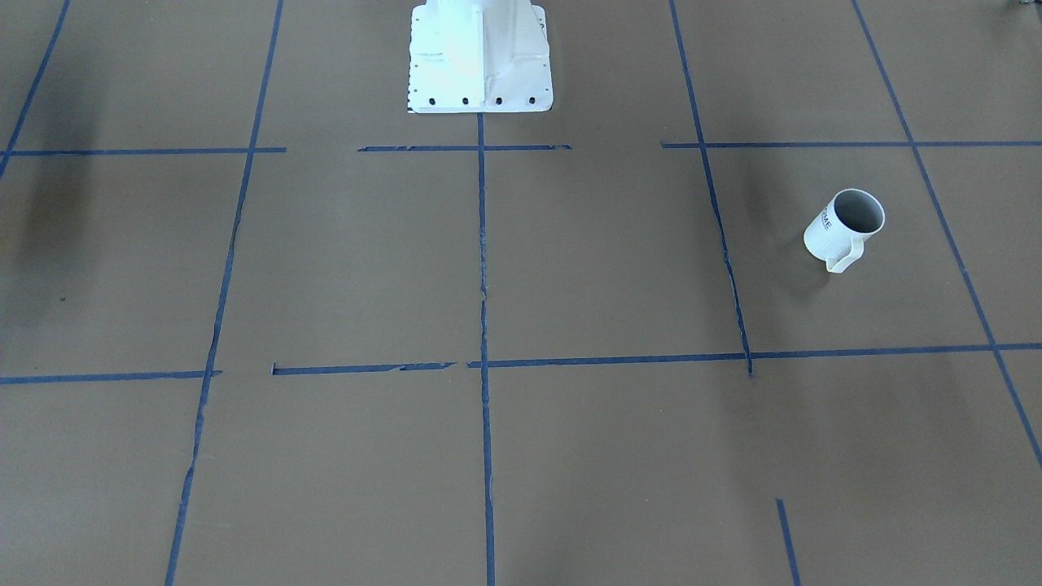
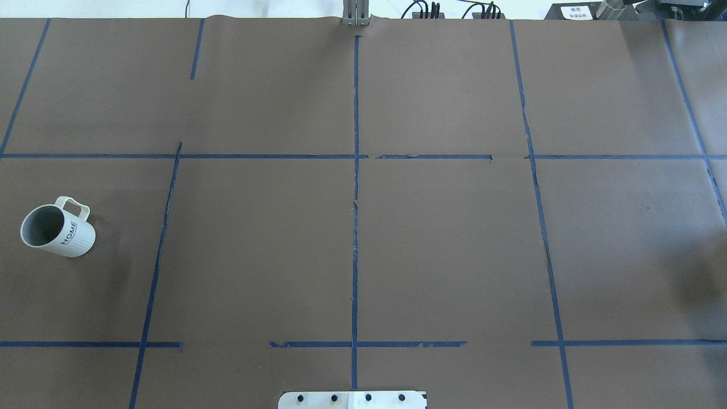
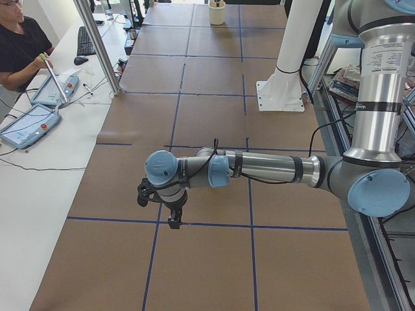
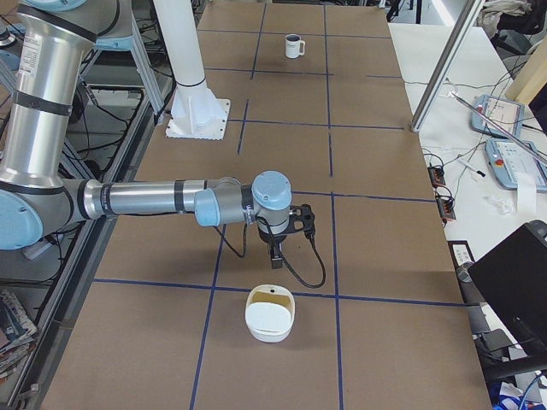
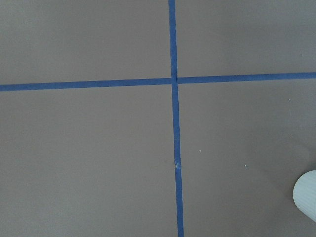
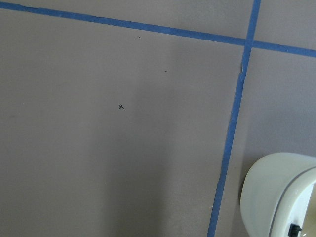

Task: Left arm hands cup to right arm to dump lemon

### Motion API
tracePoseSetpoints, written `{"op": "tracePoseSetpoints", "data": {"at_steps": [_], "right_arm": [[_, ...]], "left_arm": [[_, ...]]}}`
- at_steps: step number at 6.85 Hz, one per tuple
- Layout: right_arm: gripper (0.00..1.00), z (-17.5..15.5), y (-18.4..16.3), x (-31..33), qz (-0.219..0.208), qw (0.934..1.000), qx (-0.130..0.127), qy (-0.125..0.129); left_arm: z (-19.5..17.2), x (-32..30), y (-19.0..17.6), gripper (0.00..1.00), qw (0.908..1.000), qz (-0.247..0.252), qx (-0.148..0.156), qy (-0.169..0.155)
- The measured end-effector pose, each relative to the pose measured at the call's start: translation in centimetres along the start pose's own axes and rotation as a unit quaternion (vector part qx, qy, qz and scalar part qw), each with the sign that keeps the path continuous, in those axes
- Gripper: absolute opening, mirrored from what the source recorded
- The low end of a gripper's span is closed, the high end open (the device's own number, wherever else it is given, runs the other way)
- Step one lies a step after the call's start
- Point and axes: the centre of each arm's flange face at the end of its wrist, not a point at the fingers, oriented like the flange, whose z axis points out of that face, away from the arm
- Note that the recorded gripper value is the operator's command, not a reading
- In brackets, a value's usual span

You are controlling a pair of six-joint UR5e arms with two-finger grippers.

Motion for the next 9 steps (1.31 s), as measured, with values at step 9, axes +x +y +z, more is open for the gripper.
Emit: {"op": "tracePoseSetpoints", "data": {"at_steps": [9], "right_arm": [[1.00,0.03,-0.03,-0.06,-0.004,1.0000,0.000,-0.003]], "left_arm": [[0.65,-0.15,0.46,1.00,1.0000,0.005,-0.003,0.001]]}}
